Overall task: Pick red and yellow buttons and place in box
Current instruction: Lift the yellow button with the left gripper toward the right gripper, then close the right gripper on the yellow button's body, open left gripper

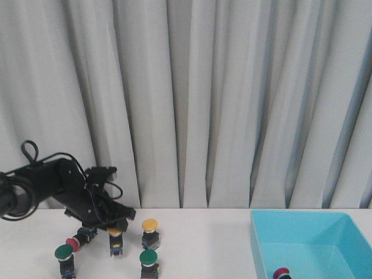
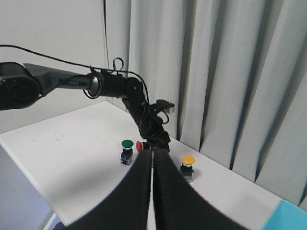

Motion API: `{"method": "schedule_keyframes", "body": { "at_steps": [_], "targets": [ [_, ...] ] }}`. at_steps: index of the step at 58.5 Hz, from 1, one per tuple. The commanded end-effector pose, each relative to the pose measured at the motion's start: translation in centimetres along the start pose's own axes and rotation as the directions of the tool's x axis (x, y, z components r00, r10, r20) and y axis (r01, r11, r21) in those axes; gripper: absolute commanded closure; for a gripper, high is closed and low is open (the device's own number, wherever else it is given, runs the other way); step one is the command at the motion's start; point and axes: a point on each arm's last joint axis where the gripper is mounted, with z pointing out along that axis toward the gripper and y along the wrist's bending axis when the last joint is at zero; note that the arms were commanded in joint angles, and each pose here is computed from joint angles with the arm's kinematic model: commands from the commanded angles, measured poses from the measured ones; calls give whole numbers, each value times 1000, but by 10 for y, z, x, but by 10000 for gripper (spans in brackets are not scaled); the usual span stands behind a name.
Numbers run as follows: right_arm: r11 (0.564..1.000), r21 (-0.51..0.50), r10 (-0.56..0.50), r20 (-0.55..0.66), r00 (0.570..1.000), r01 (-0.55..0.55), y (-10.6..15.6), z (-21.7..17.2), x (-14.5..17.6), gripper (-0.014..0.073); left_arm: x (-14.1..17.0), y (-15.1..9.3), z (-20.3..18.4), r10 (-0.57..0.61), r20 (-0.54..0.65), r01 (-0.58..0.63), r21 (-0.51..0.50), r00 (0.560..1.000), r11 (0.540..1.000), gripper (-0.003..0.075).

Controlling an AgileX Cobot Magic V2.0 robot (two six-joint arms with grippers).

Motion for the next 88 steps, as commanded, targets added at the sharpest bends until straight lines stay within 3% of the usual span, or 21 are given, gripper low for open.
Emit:
{"method": "schedule_keyframes", "body": {
  "at_steps": [1,12,25,39,47,54,67,73,81,88],
  "targets": [
    [1000,21,16,62,998,-17,-3,0,-10,589,-28,-20,-70,21,189,-23,6,982,1000,669],
    [997,72,-1,73,997,-4,-8,0,-11,589,-32,-35,-126,49,263,-53,8,964,999,668],
    [982,187,3,90,996,-20,-36,16,-14,587,-24,-59,-207,87,357,-100,19,930,995,669],
    [984,179,-17,60,998,6,-81,63,-14,574,-7,-98,-295,22,528,-139,182,849,973,669],
    [995,84,-55,100,993,47,-98,88,-28,523,3,-119,-330,-35,595,-195,318,803,928,669],
    [995,12,-101,147,984,100,-107,105,-46,446,7,-133,-351,-108,630,-243,445,769,862,669],
    [966,-75,-229,209,951,249,-100,136,-79,226,7,-148,-370,-237,646,-315,617,725,721,669],
    [962,-85,-233,230,945,258,-95,149,-85,141,6,-152,-376,-281,646,-339,663,709,667,669],
    [942,-109,-290,219,932,318,-83,162,-86,64,7,-153,-379,-291,640,-351,682,711,642,669],
    [916,-126,-354,199,914,382,-73,171,-84,53,8,-154,-379,-287,637,-353,684,716,638,669]
  ]
}}
